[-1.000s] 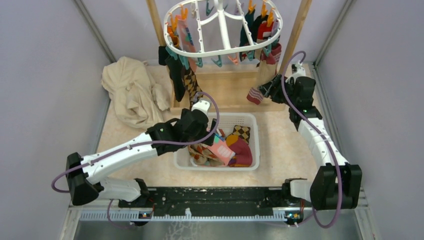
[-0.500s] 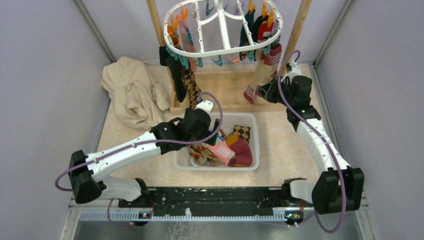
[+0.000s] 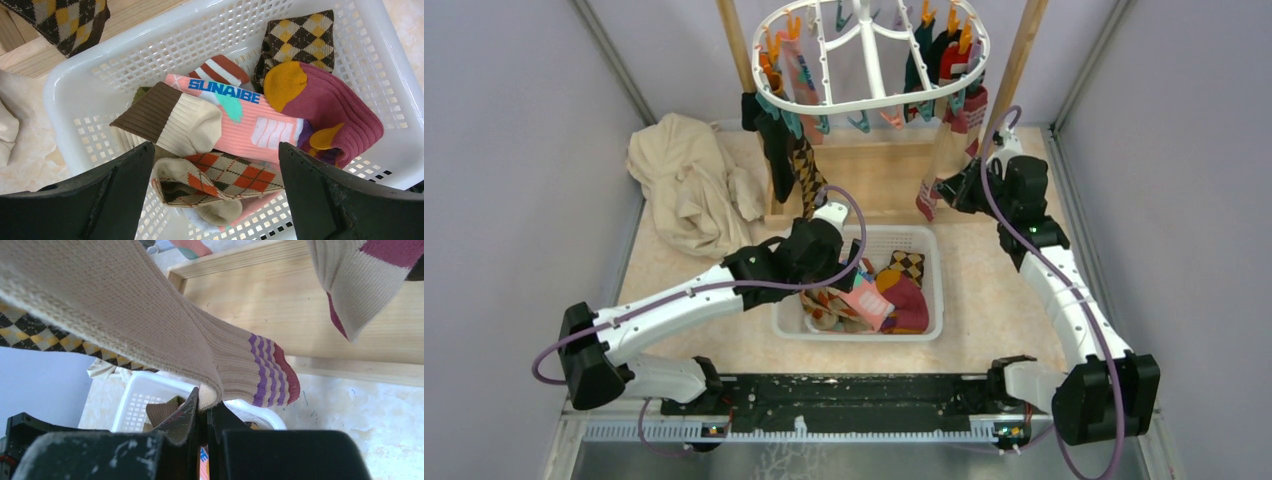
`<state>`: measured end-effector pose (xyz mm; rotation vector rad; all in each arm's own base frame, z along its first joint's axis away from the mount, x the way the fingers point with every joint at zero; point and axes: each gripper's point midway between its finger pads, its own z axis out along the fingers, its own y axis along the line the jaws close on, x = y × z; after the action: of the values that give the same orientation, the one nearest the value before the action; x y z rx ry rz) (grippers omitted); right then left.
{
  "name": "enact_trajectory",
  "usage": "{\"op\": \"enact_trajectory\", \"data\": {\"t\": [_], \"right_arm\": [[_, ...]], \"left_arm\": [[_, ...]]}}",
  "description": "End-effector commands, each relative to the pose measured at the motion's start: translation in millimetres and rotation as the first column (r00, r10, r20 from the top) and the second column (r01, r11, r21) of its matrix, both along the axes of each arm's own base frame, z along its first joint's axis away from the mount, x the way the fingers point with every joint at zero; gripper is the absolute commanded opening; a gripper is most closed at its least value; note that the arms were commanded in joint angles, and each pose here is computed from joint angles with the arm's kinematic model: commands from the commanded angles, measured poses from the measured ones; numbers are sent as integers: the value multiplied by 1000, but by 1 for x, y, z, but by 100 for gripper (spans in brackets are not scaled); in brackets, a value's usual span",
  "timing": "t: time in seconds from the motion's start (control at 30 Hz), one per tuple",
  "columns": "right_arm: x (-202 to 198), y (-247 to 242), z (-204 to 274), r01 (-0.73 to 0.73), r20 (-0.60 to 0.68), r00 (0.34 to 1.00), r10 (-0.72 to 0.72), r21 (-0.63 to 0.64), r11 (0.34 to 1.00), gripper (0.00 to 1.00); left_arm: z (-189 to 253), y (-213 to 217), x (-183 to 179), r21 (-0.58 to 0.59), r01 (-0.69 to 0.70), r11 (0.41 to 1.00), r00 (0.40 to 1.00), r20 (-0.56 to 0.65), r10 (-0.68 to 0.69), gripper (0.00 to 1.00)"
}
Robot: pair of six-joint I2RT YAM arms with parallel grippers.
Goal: Remove the socks clipped to the hanger
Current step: Remove the sock from the hanger.
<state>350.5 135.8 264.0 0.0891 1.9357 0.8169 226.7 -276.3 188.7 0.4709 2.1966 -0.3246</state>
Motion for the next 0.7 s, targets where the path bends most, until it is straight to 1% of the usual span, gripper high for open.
{"op": "enact_trajectory", "data": {"t": [0.0, 0.4, 0.53, 0.67], "right_arm": [[-12, 12, 39, -61, 94, 994, 58, 32, 998, 0], [-39, 45, 50, -180, 86, 981, 175, 56, 982, 0], [-49, 58, 54, -224, 83, 972, 218, 68, 972, 0], [-59, 71, 61, -266, 89, 962, 260, 68, 961, 0]], "left_arm": [[10, 0, 1, -48, -7, 999, 1000, 14, 8, 99], [17, -3, 1, -87, -14, 996, 1000, 22, 16, 99], [21, -14, 1, -134, 25, 991, 999, 42, -20, 99], [22, -23, 5, -153, 60, 986, 996, 71, -49, 99]]}}
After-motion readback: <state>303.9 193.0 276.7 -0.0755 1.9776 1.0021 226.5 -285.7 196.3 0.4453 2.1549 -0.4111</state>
